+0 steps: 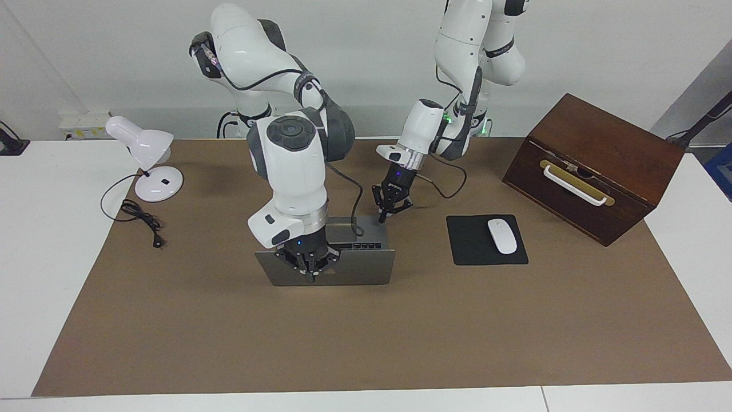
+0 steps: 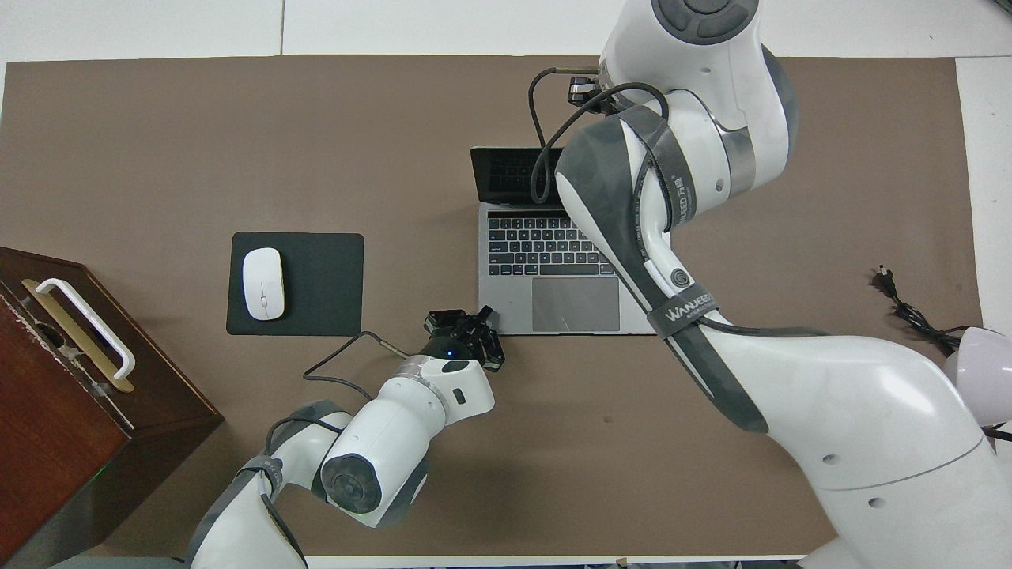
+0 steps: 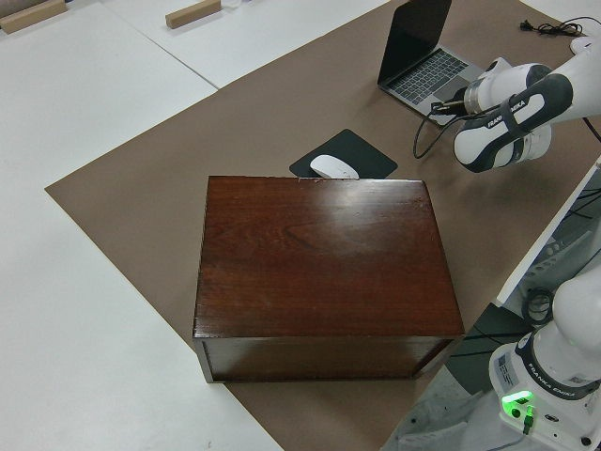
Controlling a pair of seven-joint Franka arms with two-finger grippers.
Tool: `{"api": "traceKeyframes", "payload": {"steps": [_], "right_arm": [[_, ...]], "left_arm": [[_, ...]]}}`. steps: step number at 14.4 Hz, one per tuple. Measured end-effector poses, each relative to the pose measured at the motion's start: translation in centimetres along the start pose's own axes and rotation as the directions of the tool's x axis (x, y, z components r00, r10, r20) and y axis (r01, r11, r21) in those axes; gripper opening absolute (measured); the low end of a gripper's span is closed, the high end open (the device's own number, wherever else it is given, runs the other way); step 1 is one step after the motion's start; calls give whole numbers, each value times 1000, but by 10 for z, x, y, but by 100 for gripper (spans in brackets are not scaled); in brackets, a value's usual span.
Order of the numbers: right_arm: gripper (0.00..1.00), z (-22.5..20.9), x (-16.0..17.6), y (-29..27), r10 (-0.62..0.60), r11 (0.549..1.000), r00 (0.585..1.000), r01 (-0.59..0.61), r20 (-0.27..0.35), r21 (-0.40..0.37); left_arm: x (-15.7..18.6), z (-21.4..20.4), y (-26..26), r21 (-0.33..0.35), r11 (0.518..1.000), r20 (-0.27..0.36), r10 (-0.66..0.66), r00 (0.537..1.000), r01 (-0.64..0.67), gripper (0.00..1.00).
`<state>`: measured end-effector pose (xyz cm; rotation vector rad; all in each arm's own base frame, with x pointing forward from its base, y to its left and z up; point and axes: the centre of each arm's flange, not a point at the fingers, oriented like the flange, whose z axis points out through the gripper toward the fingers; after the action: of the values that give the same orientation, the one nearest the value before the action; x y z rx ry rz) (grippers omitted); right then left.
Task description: Close laptop with both arms
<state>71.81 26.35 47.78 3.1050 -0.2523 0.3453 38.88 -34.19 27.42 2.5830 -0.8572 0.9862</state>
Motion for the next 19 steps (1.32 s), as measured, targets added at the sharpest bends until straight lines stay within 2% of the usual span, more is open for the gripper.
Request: {"api": "traceKeyframes", "payload": {"steps": [16, 18, 19], "right_arm": [[1, 3, -1, 1, 1, 1000, 1000, 0, 7, -4], [1, 6, -4, 1, 7, 1000, 999, -7, 37, 3], [1, 6, -7, 0, 16, 1000, 997, -17, 73, 20]], "left_arm": [[-6, 5, 7, -7, 1000, 8, 15, 1000, -15, 1], [-7, 5, 7, -7, 1000, 6, 16, 1000, -15, 1], [-7, 4, 7, -7, 1000, 5, 16, 1000, -16, 1]]}}
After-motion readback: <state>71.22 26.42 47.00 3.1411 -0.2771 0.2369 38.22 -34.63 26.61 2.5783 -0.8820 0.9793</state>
